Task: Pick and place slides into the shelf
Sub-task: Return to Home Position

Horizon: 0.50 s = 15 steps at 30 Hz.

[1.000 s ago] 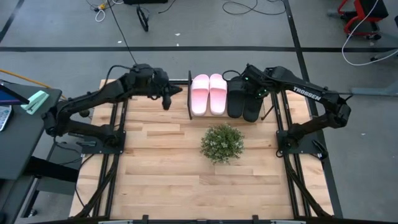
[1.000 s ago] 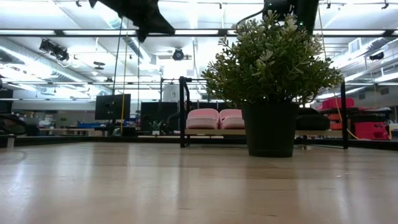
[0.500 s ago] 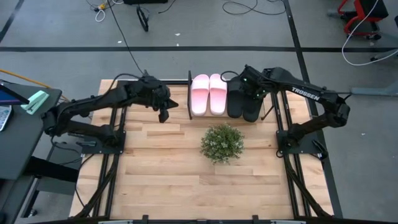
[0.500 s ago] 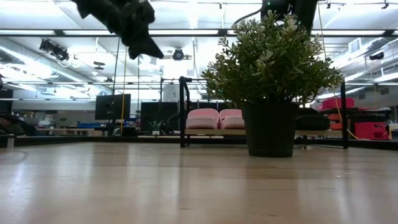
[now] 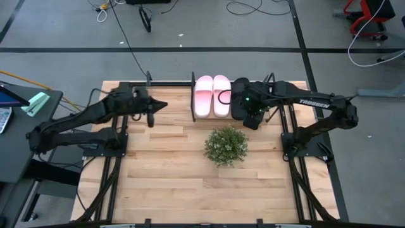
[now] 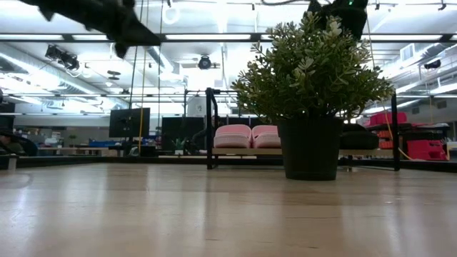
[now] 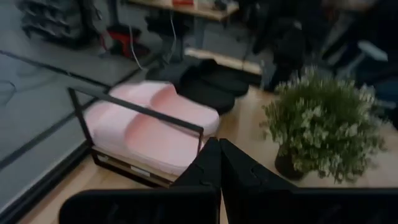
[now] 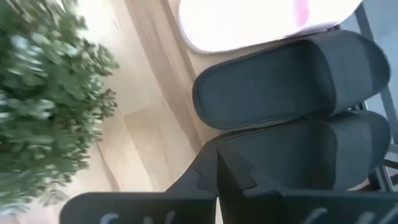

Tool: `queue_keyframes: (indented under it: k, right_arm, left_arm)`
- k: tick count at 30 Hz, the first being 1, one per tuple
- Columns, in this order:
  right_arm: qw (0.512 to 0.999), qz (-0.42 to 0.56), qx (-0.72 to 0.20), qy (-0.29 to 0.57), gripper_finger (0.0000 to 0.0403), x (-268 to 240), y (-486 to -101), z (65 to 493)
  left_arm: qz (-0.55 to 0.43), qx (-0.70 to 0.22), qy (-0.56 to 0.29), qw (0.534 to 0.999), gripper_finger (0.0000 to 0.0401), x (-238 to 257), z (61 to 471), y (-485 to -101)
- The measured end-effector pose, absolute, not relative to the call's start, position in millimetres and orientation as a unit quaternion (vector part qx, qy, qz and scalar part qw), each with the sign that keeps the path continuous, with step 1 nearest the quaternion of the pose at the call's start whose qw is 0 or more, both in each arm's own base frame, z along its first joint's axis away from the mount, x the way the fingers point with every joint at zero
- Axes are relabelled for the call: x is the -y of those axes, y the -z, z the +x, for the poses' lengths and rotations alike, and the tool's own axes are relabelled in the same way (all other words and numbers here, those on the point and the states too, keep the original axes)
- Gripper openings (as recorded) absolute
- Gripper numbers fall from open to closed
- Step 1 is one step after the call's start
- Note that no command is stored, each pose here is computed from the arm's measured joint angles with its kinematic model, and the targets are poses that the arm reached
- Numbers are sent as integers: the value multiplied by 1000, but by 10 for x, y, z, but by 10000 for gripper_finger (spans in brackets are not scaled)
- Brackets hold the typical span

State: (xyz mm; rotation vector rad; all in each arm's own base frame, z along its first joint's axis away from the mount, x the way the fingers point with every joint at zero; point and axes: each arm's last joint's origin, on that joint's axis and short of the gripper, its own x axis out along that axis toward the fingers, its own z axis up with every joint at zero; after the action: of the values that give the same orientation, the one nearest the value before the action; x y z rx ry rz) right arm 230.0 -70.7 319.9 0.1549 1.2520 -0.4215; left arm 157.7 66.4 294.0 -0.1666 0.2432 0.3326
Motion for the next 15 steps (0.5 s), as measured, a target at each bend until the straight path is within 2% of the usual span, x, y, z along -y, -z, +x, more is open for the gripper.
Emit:
queue_keyframes:
  k: [9,15]
  right_arm:
    - [842,115,-481,213,0,472,-3564,1970]
    - [853,163,-439,232,0,410,-3675,1832]
  left_arm:
    - [-98,-41,-197,975,0,-480,1102,-2791]
    - [-133,22,-218,966,0,-389,862,-2630]
